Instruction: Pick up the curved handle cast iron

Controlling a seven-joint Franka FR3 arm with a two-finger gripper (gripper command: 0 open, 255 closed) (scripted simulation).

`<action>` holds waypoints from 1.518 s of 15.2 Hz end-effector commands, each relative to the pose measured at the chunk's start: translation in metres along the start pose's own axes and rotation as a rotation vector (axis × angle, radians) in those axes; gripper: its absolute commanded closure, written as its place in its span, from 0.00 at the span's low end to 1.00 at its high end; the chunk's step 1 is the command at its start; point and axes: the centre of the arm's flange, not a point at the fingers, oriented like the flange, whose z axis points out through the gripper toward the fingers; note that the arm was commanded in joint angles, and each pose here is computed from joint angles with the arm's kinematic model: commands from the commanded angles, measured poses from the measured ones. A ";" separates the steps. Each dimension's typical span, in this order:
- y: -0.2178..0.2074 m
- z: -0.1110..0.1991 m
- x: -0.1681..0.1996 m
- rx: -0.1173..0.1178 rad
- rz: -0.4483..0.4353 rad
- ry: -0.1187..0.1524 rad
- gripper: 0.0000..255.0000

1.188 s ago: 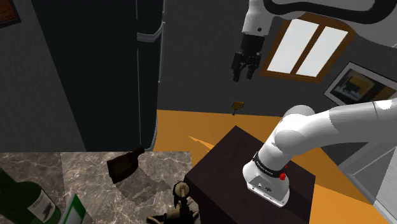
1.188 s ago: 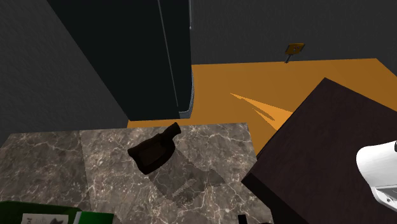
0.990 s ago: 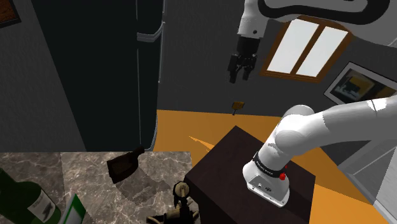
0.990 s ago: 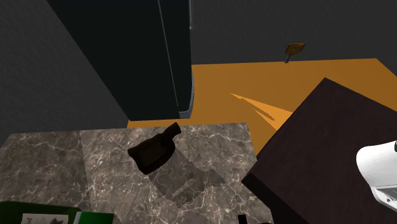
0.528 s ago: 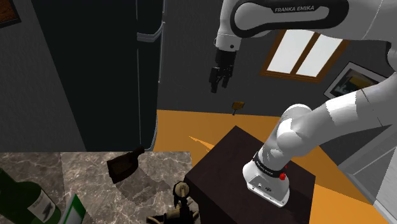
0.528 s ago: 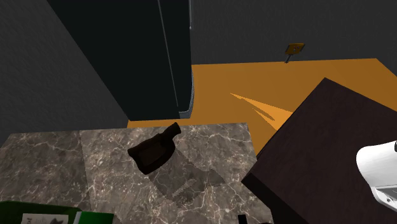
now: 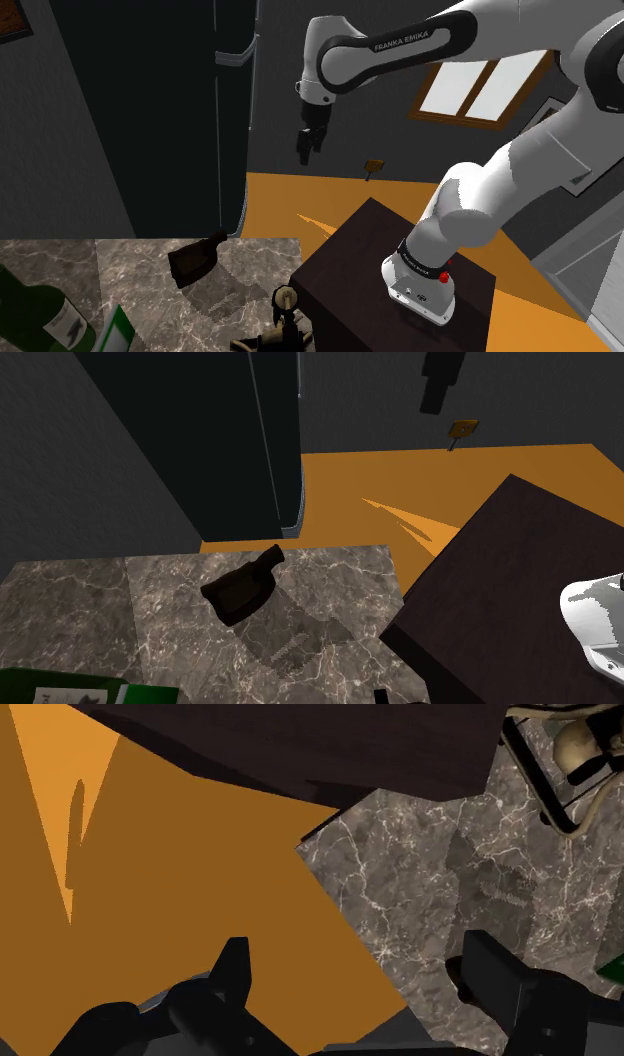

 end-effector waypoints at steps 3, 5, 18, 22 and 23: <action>-0.027 0.028 0.036 -0.019 -0.113 0.010 0.00; -0.040 0.044 0.053 -0.028 -0.169 0.015 0.00; -0.143 0.146 0.145 -0.089 -0.529 0.041 0.00; -0.180 0.178 0.166 -0.108 -0.640 0.049 0.00; -0.189 0.186 0.171 -0.112 -0.668 0.051 0.00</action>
